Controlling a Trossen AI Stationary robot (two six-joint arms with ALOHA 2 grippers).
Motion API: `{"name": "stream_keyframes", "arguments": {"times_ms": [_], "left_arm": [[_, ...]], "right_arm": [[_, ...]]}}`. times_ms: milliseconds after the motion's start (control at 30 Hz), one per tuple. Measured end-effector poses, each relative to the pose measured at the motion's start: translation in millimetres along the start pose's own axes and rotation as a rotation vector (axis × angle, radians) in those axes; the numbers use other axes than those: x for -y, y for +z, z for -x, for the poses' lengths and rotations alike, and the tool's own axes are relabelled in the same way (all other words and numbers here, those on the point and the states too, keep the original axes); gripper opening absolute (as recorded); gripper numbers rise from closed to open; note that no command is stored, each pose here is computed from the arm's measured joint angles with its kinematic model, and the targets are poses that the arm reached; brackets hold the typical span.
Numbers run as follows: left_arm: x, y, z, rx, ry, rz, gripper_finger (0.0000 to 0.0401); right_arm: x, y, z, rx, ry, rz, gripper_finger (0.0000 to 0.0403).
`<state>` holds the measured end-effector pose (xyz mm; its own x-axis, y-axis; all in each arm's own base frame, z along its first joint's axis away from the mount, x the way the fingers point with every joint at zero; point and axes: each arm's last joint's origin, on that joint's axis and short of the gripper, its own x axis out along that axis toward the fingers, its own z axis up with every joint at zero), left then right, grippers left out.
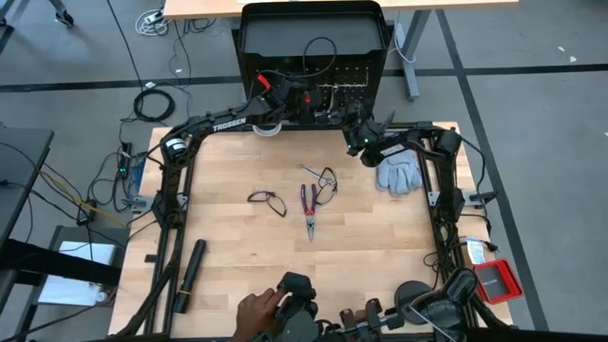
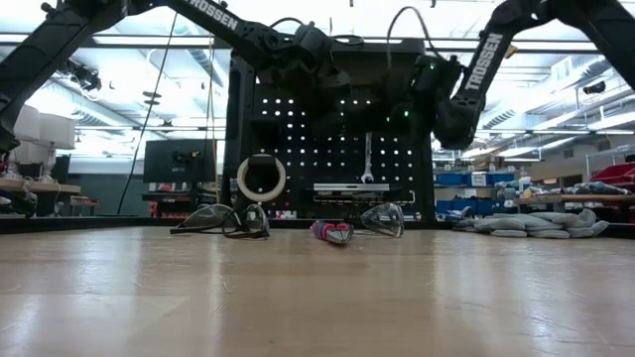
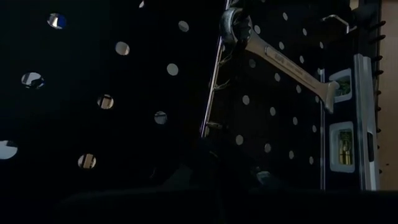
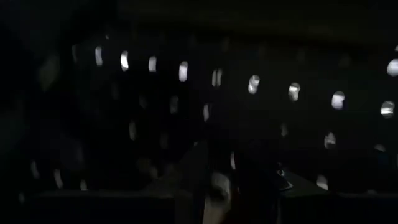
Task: Hang tools onto peg board
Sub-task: Assemble the black pegboard
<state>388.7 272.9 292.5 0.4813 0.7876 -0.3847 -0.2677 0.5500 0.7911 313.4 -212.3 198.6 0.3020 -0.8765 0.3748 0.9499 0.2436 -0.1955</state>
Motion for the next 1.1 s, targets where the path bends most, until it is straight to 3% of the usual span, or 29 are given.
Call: {"name": "stream_keyframes", "arguments": {"times_ms": [233,533,933,1100], "left_arm": [[0.5,-0.2,0.0,-0.004,-0.004,-0.008,0.0011],[1.1,-0.8,0.1,-0.010,-0.012,-0.014,0.0011],[0.4,-0.3,0.0,-0.008,-0.001,-0.009,0.0011],[0.4,-0.4,0.0,-0.010,0.001,-0.010,0.0011]], "right_arm": [[2.3,-4.1,8.7,-0.039,-0.011,0.054,0.0084],[24.1,4.2,28.4,-0.059,-0.018,0.059,0.0095],[33.0,-3.8,27.2,-0.104,-0.027,0.039,0.0164],[33.0,-2.0,27.0,-0.078,-0.008,0.023,0.0165]]}}
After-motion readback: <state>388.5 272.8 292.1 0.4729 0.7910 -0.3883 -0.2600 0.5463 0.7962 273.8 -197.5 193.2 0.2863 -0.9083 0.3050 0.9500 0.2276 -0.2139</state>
